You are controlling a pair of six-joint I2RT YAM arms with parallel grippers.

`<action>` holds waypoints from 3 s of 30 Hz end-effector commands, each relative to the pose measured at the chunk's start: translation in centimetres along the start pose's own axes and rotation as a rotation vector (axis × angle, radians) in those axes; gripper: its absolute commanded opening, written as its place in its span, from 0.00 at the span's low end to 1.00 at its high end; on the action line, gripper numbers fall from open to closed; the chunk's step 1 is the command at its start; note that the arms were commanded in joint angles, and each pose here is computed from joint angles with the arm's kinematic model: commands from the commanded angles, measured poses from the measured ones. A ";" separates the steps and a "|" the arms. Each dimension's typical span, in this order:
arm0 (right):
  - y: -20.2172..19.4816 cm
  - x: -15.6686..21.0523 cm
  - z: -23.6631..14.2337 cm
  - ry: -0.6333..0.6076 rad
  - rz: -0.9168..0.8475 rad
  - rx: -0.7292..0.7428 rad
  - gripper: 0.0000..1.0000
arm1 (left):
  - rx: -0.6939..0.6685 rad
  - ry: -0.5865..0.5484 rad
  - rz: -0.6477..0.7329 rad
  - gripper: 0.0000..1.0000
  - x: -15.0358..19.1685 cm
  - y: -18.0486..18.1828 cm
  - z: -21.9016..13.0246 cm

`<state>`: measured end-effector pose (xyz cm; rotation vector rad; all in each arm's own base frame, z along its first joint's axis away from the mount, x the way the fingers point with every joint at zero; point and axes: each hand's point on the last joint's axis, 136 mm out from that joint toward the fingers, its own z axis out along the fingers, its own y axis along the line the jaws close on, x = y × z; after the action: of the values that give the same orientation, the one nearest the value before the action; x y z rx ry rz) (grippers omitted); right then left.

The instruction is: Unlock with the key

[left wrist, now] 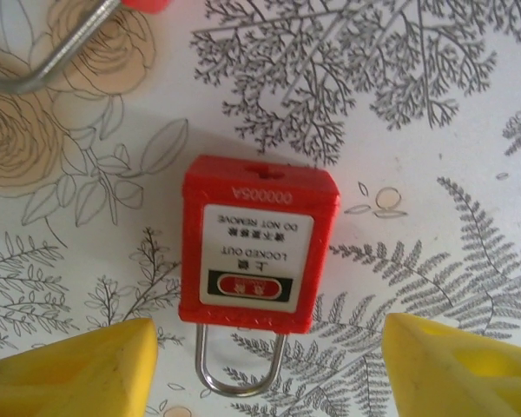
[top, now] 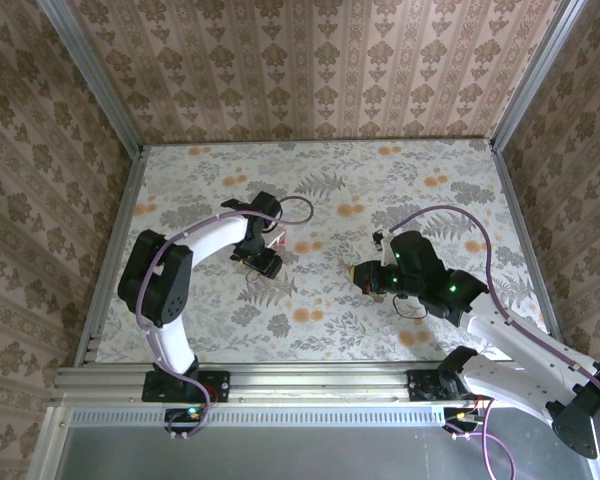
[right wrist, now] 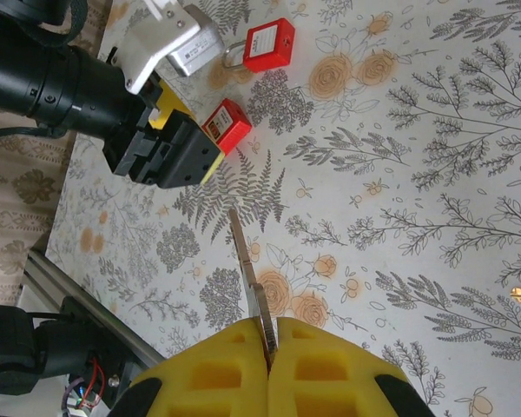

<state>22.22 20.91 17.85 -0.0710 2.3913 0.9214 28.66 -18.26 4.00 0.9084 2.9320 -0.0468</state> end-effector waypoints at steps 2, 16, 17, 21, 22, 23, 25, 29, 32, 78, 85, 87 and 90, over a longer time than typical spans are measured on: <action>0.4 0.4 -0.3 -0.018 -0.002 -0.057 0.00 | 0.000 0.016 -0.012 0.65 -0.5 1.0 0.9; 0.5 0.3 -1.0 -0.030 -0.004 -0.064 0.00 | 0.056 0.036 -0.006 0.53 -0.7 0.2 2.7; 0.6 0.3 -1.0 -0.029 -0.007 -0.064 0.00 | 0.057 0.038 -0.003 0.52 -0.7 0.2 2.7; 0.6 0.3 -1.1 -0.027 -0.013 -0.060 0.00 | 0.066 0.048 0.009 0.43 -0.6 0.0 2.9; 0.6 0.2 -1.2 -0.028 -0.015 -0.060 0.00 | 0.070 0.043 0.017 0.41 -0.6 -0.1 2.8; 0.6 0.2 -1.2 -0.026 -0.017 -0.058 0.00 | 0.072 0.030 0.036 0.38 -0.9 -0.4 2.4; 0.8 0.1 -1.2 -0.017 -0.022 -0.058 0.00 | 0.038 -0.030 0.115 0.32 -1.6 -1.1 0.9; 2.0 -0.1 -1.8 0.053 -0.039 -0.064 0.00 | 0.032 -0.241 0.274 0.25 -3.6 -3.7 -4.1; 2.9 0.1 -2.7 0.092 -0.056 -0.080 0.00 | 0.057 -0.409 0.406 0.21 -4.0 -6.0 -7.6; 6.4 5.9 0.0 0.413 -0.181 -0.213 0.00 | 0.046 -0.769 1.199 0.03 5.1 -17.5 -12.0; 6.6 5.5 0.2 0.404 -0.181 -0.218 0.00 | 0.045 -0.756 1.209 0.03 5.3 -17.6 -11.5; 6.6 5.5 0.3 0.406 -0.179 -0.214 0.00 | 0.045 -0.755 1.212 0.03 5.3 -17.7 -11.4; 6.6 5.5 0.3 0.407 -0.178 -0.213 0.00 | 0.037 -0.745 1.219 0.02 5.3 -17.7 -11.2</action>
<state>15.47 26.29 17.42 -0.5783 2.6340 1.1551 14.08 -28.74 15.04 1.9184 1.4436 -0.2721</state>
